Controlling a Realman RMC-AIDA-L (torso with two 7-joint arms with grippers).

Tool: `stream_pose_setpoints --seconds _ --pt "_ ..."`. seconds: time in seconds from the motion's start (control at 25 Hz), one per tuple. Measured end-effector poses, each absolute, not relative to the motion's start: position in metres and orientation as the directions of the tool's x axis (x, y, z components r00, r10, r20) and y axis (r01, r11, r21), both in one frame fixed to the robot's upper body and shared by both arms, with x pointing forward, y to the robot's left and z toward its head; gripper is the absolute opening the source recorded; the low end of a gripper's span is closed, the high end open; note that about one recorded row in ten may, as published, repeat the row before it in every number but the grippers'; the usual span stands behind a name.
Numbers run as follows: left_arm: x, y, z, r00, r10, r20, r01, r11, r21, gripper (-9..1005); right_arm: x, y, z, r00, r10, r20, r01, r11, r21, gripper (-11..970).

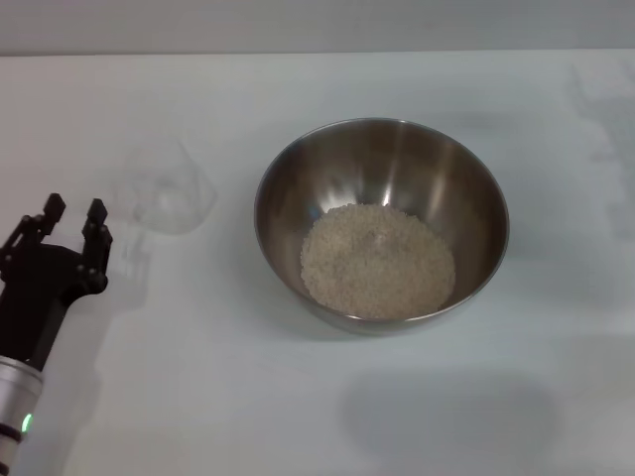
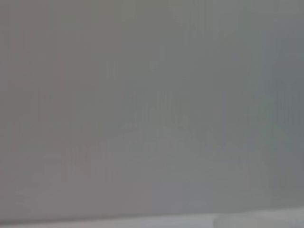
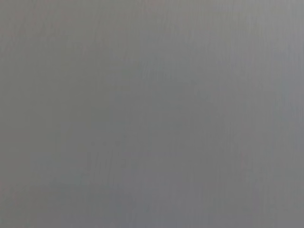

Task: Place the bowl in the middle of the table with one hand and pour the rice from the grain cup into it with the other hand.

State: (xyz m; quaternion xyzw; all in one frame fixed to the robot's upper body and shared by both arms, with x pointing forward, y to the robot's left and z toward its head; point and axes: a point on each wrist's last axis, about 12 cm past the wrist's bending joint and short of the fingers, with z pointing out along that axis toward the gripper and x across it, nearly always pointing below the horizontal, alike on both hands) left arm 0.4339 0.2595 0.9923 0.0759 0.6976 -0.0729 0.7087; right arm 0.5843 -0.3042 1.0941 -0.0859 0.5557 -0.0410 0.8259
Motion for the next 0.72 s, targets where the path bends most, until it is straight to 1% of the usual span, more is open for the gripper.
stream_pose_setpoints --seconds 0.12,0.28,0.32,0.52,0.56,0.72 --pt "0.433 0.262 0.997 0.058 -0.023 -0.998 0.216 0.976 -0.01 487 0.584 -0.303 1.093 0.372 -0.161 -0.914 -0.029 0.982 -0.185 733" --pt "0.441 0.266 1.003 0.09 -0.053 -0.994 0.193 0.98 -0.035 499 0.582 -0.301 1.088 0.352 -0.152 -0.923 -0.029 0.984 -0.174 733" --pt "0.449 0.268 1.007 0.113 -0.063 -0.992 0.171 0.984 -0.043 501 0.581 -0.3 1.087 0.349 -0.147 -0.925 -0.03 0.985 -0.168 733" --pt "0.465 0.27 1.016 0.154 -0.065 -0.986 0.144 0.989 -0.042 507 0.573 -0.295 1.078 0.327 -0.123 -0.937 -0.03 0.99 -0.141 734" --pt "0.472 0.271 1.019 0.168 -0.061 -0.984 0.14 0.989 -0.038 507 0.569 -0.294 1.075 0.321 -0.114 -0.94 -0.03 0.991 -0.131 734" --pt "0.481 0.271 1.023 0.186 -0.056 -0.981 0.14 0.99 -0.03 507 0.565 -0.293 1.071 0.312 -0.1 -0.945 -0.032 0.993 -0.116 734"
